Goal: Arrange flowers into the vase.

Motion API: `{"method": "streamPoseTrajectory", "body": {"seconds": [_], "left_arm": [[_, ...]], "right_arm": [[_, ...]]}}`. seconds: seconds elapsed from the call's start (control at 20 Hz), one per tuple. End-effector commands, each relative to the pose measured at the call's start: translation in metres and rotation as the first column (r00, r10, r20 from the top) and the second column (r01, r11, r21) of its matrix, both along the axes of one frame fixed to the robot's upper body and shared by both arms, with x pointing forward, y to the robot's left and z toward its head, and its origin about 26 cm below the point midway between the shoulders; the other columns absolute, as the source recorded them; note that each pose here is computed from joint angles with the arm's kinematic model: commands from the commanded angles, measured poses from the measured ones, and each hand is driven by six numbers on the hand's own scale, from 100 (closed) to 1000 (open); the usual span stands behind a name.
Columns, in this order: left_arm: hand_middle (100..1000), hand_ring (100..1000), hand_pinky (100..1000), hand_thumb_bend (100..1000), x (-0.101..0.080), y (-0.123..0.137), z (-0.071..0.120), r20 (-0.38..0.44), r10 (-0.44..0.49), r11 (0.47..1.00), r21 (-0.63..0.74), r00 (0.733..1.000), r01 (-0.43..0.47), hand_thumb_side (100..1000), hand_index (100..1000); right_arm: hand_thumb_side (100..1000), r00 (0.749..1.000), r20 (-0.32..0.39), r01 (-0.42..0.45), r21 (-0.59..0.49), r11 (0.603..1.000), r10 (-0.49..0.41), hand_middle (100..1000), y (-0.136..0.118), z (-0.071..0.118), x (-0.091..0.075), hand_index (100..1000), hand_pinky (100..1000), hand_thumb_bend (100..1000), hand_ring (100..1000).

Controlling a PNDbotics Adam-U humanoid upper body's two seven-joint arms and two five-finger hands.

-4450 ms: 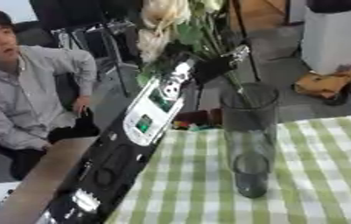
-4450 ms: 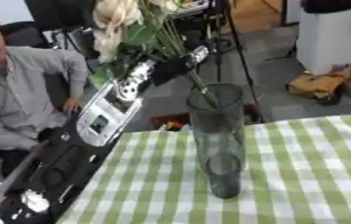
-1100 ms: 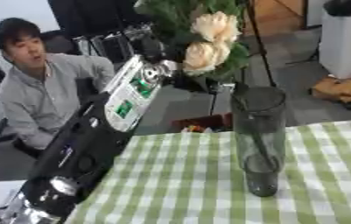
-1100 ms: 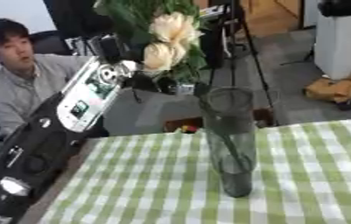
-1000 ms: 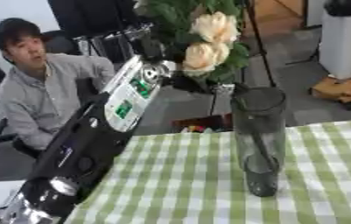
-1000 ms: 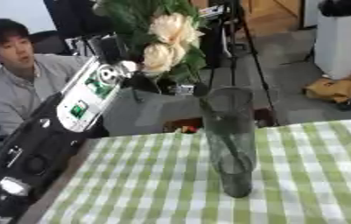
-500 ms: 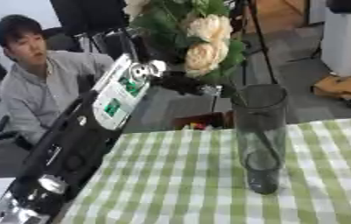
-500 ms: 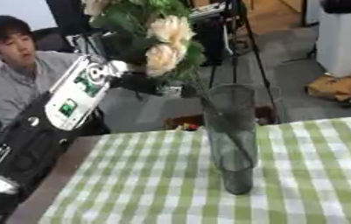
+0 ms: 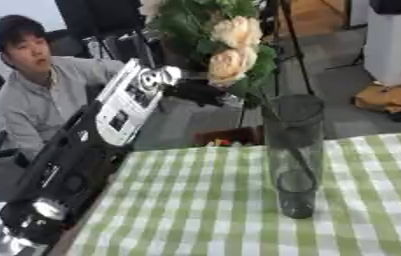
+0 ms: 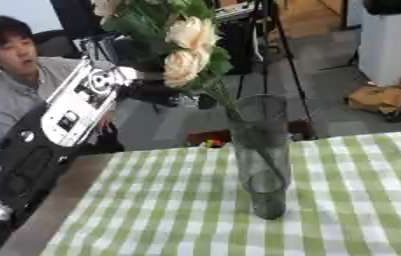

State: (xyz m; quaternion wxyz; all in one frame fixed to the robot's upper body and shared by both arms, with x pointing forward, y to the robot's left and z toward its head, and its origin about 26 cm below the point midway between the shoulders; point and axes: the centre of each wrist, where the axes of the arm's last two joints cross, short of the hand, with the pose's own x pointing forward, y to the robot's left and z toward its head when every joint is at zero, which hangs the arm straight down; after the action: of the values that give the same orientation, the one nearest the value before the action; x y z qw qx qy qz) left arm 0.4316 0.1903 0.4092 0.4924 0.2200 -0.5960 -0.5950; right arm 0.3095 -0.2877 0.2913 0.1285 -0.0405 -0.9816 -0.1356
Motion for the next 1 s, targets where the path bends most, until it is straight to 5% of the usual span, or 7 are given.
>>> {"method": "streamPoseTrajectory", "body": {"seconds": [0.05, 1.0], "left_arm": [[1000, 989, 877, 568, -0.005, 0.013, 0.011, -0.005, 0.037, 0.999, 0.008, 0.999, -0.037, 829, 1000], [1000, 986, 888, 577, -0.008, 0.056, -0.023, -0.07, 0.079, 0.995, 0.06, 0.994, -0.075, 829, 1000]], "right_arm": [[1000, 1.0, 0.03, 0.006, -0.01, 1.0, -0.006, 808, 0.002, 0.007, -0.004, 825, 735, 100, 809], [1000, 0.999, 0.046, 0.014, 0.002, 1.0, -0.014, 808, 0.003, 0.008, -0.003, 825, 731, 100, 808]]}}
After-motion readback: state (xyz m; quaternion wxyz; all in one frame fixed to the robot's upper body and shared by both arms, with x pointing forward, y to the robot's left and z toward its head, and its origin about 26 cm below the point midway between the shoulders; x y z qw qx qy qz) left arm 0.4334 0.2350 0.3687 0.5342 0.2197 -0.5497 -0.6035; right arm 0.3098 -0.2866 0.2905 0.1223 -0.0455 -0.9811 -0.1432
